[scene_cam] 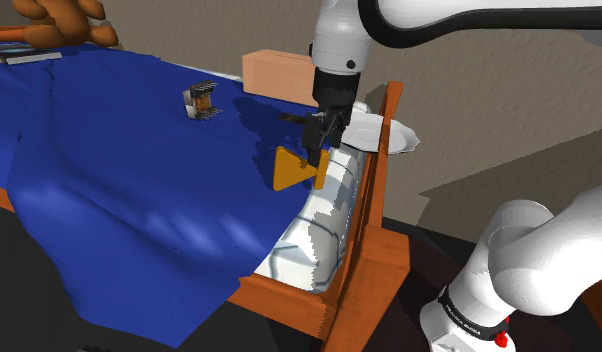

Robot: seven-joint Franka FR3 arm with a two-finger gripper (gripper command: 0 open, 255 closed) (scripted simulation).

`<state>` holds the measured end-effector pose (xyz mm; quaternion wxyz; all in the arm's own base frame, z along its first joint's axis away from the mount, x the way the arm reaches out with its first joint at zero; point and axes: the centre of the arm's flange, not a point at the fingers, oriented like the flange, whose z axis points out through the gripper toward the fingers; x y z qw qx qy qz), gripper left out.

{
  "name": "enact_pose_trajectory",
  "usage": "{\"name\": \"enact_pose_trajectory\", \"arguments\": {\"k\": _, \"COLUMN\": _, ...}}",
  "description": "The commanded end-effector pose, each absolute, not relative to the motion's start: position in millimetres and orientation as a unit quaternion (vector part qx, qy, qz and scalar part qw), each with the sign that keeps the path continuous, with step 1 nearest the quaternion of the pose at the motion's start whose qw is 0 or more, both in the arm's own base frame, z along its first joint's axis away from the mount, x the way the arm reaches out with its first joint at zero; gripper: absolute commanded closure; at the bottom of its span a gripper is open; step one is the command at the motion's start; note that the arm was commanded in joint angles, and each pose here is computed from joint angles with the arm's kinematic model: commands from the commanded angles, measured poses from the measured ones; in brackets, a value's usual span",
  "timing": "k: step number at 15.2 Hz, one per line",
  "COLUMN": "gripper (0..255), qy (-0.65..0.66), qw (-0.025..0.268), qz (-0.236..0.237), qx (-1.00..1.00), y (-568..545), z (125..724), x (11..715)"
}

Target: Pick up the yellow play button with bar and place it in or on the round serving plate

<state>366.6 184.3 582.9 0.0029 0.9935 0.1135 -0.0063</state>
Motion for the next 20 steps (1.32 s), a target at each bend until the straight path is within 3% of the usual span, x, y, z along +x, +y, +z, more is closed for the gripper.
{"name": "enact_pose_trajectory", "arguments": {"k": 1, "gripper": 0, "qy": 0.113, "qw": 0.003, "qz": -0.006, "qx": 0.994, "y": 184.3, "z": 581.3, "x": 366.9}}
{"name": "enact_pose_trajectory", "arguments": {"k": 6, "gripper": 0, "qy": 0.113, "qw": 0.003, "qz": -0.006, "qx": 0.994, "y": 184.3, "z": 581.3, "x": 366.9}}
{"name": "enact_pose_trajectory", "arguments": {"k": 7, "gripper": 255, "qy": 0.113, "qw": 0.003, "qz": -0.006, "qx": 0.994, "y": 184.3, "z": 581.3, "x": 366.9}}
{"name": "enact_pose_trajectory", "arguments": {"k": 20, "gripper": 255, "qy": 0.113, "qw": 0.003, "qz": -0.006, "qx": 0.994, "y": 184.3, "z": 602.4, "x": 366.9}}
